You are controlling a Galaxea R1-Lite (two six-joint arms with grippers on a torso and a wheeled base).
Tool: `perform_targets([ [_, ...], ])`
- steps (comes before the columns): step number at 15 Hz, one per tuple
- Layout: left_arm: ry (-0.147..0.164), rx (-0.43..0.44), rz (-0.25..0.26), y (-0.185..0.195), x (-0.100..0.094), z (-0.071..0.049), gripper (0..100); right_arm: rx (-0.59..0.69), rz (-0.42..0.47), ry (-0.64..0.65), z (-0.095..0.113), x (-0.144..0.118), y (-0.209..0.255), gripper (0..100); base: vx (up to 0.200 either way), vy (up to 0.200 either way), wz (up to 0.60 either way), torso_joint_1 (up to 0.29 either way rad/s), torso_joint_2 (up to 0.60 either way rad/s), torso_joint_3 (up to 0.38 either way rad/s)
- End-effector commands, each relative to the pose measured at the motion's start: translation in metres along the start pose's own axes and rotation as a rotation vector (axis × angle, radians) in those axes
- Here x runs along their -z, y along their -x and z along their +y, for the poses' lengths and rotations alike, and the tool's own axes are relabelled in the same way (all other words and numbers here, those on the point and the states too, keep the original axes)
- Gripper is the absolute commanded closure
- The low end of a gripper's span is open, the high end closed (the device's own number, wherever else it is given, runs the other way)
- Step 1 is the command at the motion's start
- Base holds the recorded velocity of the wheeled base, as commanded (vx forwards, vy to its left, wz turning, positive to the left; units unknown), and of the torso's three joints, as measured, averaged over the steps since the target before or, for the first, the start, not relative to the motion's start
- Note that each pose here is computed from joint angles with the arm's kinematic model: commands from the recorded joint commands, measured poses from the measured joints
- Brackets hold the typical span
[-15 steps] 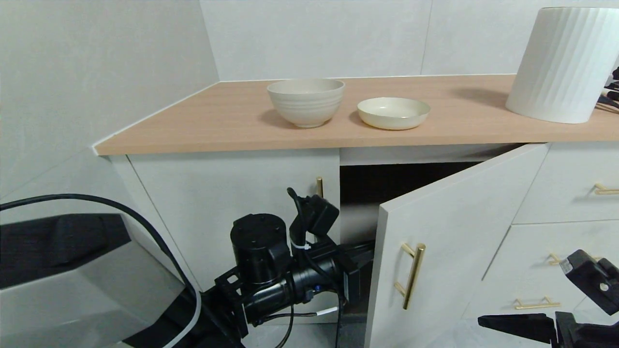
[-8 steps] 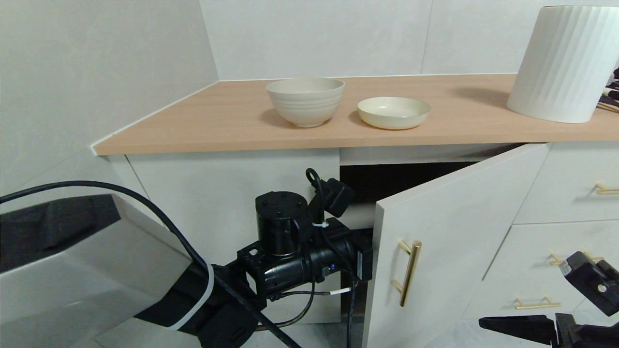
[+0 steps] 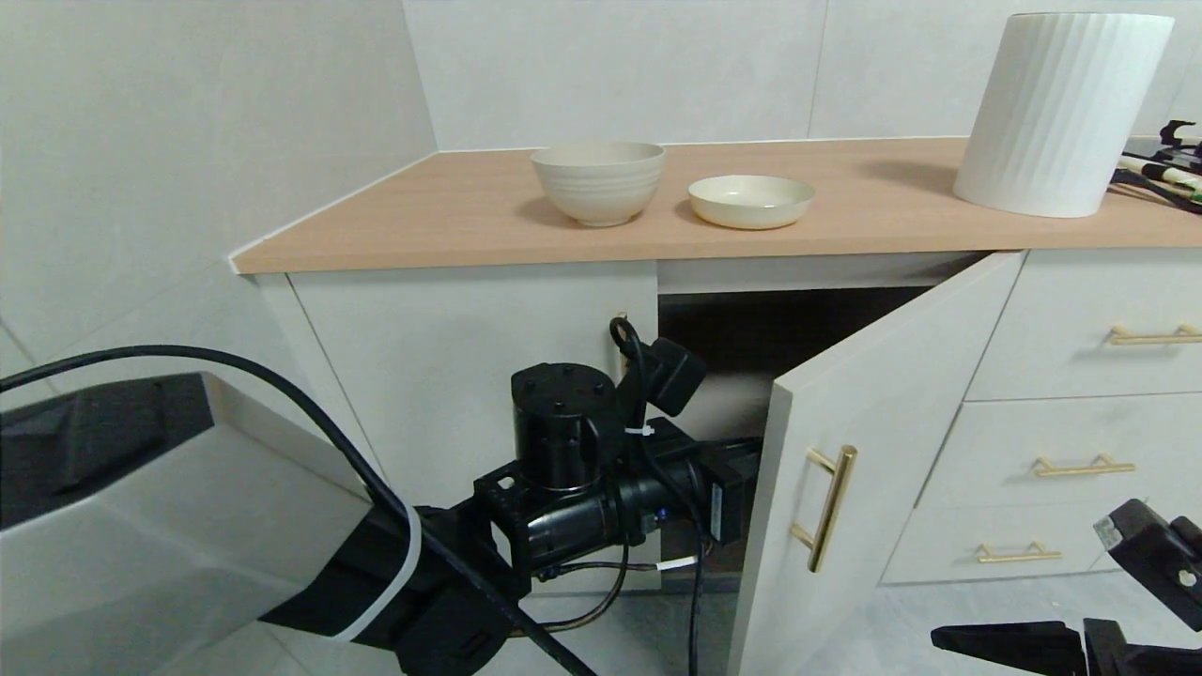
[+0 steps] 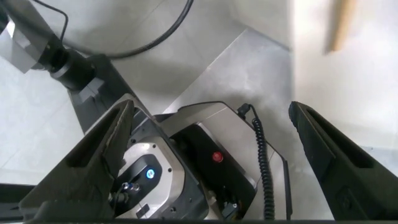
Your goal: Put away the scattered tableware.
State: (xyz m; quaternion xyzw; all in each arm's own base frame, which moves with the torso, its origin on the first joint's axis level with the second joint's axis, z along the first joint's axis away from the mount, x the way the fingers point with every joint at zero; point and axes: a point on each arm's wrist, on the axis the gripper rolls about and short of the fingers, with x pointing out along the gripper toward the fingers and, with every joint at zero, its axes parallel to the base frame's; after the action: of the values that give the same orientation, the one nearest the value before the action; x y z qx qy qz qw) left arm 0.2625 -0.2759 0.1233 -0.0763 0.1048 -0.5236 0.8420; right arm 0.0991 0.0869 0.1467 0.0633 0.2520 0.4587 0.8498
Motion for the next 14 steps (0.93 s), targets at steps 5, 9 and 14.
perform_targets([
  [5, 0.000, -0.023, 0.000, -0.020, -0.005, 0.006, 100, -0.004, -0.012, 0.005, 0.001, -0.001, 0.002, 0, 0.000, 0.000, 0.00, 0.000, 0.00, 0.000],
  [9, -0.002, -0.021, -0.011, -0.024, -0.009, 0.006, 100, -0.004, -0.012, 0.005, 0.001, -0.001, 0.002, 0, -0.150, 0.000, 0.00, 0.005, 0.00, -0.002],
  [14, -0.003, -0.036, -0.014, -0.041, -0.016, 0.008, 100, -0.008, -0.027, 0.011, 0.003, -0.001, 0.005, 0, 0.000, 0.000, 0.00, 0.000, 0.00, 0.000],
])
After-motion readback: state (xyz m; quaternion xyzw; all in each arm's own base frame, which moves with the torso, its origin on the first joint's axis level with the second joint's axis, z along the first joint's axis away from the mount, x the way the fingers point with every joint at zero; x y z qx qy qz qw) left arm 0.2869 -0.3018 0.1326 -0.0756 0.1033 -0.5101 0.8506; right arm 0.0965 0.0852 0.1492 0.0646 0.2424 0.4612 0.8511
